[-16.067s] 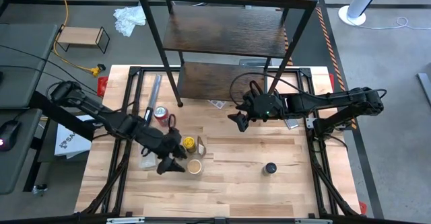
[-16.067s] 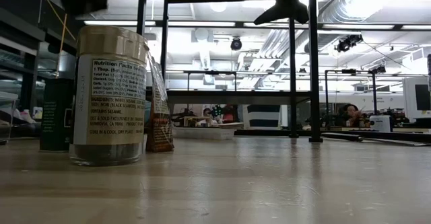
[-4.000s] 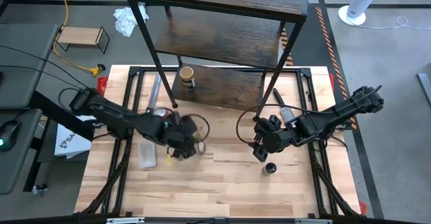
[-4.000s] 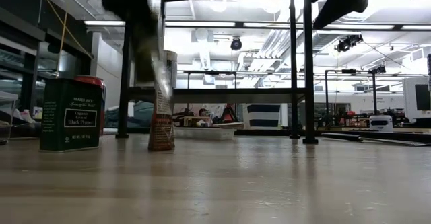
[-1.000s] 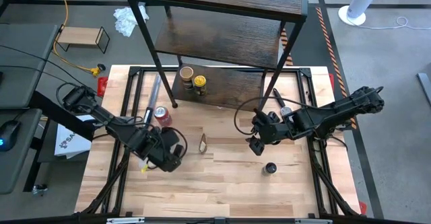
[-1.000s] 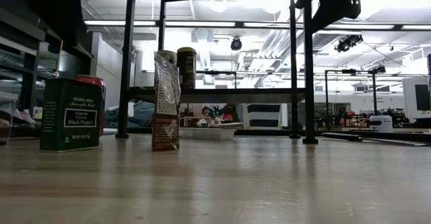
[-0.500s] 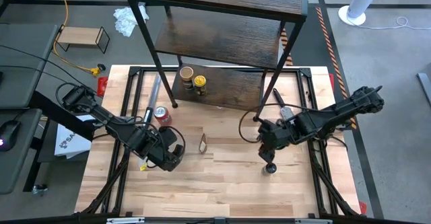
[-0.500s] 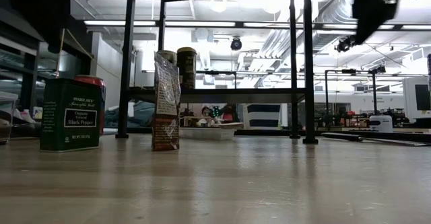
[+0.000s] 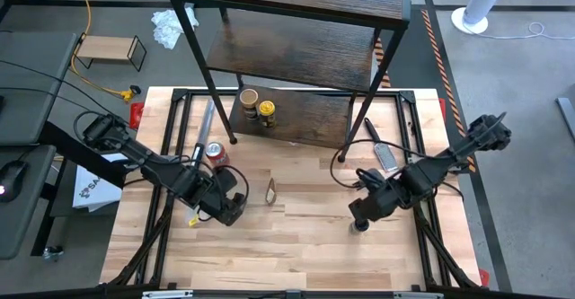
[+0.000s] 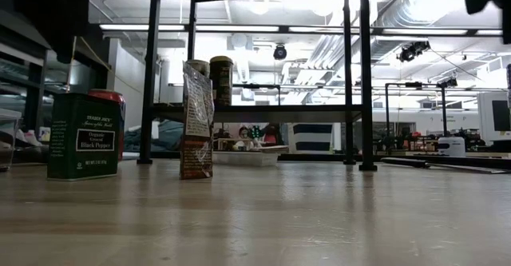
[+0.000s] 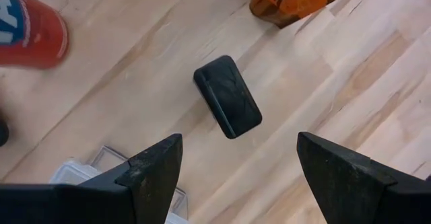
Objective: Shelf spices
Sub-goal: Put the black seasoning bottle on the bottom shelf aligned with the yellow seasoning bottle
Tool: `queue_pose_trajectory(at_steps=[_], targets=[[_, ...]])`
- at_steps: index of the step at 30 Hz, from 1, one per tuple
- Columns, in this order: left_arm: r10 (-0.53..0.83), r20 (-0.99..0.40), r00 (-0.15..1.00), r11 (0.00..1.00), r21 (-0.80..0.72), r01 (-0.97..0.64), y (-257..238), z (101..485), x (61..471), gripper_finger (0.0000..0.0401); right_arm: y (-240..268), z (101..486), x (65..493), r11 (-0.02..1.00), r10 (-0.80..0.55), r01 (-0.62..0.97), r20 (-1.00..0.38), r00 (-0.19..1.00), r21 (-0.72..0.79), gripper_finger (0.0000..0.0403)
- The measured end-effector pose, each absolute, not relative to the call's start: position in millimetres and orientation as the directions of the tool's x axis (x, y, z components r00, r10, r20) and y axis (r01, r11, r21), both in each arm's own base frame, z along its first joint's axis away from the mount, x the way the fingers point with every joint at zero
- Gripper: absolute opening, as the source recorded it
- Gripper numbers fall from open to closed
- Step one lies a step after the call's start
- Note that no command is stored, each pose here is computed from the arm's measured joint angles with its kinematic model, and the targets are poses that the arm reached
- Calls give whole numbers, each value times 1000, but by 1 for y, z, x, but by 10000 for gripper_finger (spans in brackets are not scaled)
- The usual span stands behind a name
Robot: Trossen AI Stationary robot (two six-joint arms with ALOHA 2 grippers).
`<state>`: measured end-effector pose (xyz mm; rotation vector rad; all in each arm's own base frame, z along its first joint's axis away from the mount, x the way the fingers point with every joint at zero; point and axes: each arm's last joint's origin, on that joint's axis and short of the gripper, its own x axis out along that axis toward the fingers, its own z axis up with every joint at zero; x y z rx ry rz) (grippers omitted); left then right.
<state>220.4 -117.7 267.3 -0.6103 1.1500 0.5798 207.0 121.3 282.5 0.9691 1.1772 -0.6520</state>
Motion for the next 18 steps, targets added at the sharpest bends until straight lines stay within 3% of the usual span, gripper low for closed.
queue_pose_trajectory(at_steps=[4, 18], targets=[[111, -949, 297, 689, -142, -711, -112, 267, 223, 289, 131, 274, 207, 362, 40, 901, -970, 239, 237, 304], [134, -948, 290, 689, -122, -715, -97, 267, 230, 289, 162, 228, 238, 306, 84, 935, -984, 157, 176, 304]])
